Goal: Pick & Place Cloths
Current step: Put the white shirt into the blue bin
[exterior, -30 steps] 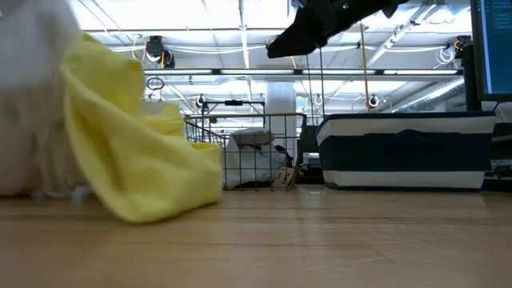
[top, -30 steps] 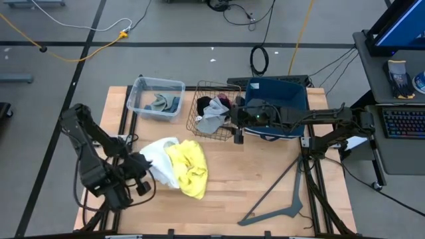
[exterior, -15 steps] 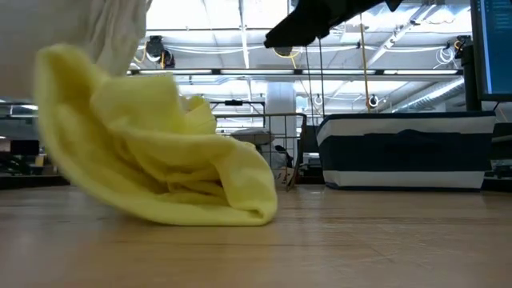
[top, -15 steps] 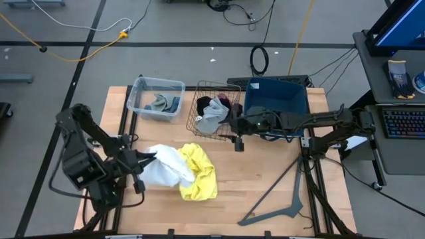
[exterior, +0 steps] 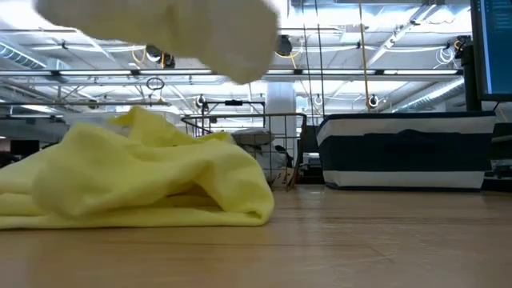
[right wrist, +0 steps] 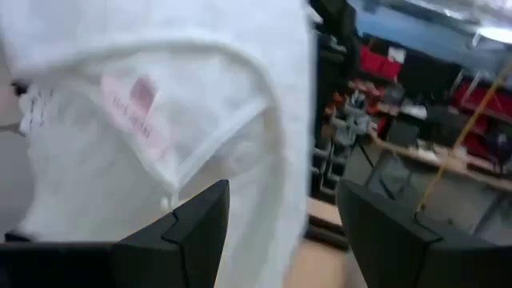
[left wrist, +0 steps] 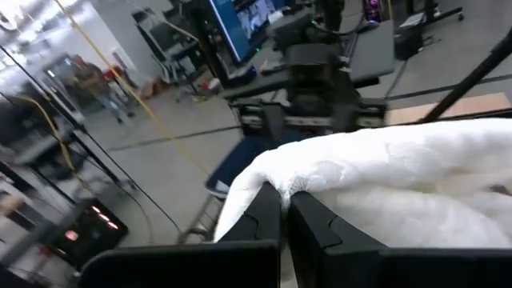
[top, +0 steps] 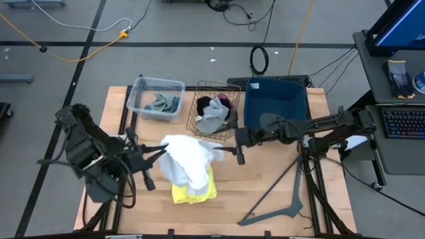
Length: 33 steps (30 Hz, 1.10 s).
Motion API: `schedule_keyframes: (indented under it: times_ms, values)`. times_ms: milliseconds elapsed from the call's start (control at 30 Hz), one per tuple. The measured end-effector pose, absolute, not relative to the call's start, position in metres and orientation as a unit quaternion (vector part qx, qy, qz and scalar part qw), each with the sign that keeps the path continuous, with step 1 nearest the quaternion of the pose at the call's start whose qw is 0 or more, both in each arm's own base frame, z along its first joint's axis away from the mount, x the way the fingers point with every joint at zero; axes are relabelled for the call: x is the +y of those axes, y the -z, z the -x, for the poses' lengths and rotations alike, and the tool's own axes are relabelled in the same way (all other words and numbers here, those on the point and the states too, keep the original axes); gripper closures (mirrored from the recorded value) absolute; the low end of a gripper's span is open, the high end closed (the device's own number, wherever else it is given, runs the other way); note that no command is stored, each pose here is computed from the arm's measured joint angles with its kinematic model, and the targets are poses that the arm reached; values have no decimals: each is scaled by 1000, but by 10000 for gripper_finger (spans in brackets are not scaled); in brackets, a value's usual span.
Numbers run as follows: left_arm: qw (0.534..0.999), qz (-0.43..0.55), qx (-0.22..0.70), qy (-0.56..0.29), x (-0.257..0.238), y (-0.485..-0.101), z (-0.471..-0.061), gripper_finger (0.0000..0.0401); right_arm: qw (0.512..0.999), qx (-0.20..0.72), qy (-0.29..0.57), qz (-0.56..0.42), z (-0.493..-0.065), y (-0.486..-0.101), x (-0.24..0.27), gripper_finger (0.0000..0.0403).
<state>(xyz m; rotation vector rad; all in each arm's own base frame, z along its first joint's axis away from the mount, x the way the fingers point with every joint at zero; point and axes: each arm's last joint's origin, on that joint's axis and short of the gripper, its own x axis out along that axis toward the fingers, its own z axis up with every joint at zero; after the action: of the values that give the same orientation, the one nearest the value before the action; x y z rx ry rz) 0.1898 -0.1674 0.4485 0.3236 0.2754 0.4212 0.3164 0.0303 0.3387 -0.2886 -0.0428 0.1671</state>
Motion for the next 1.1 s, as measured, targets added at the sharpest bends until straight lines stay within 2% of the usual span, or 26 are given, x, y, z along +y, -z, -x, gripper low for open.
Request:
schedule_keyframes:
  times_ms: [367,633,833,1100]
  values:
    - [943,-208,131,-226,-142,-464,-223,401,970,-4,-131,202,-311,-333,64,179]
    - [945,-235,84,-213,-128,-484,-240,401,955,10,-47,293,-305,-333,83,179]
    - [939,-244,55,-235,-116,-496,-248,401,940,-2,5,341,-300,-338,98,179]
    - [952,-230,-8,-200,-103,-508,-256,401,937,-29,24,347,-298,-345,103,179]
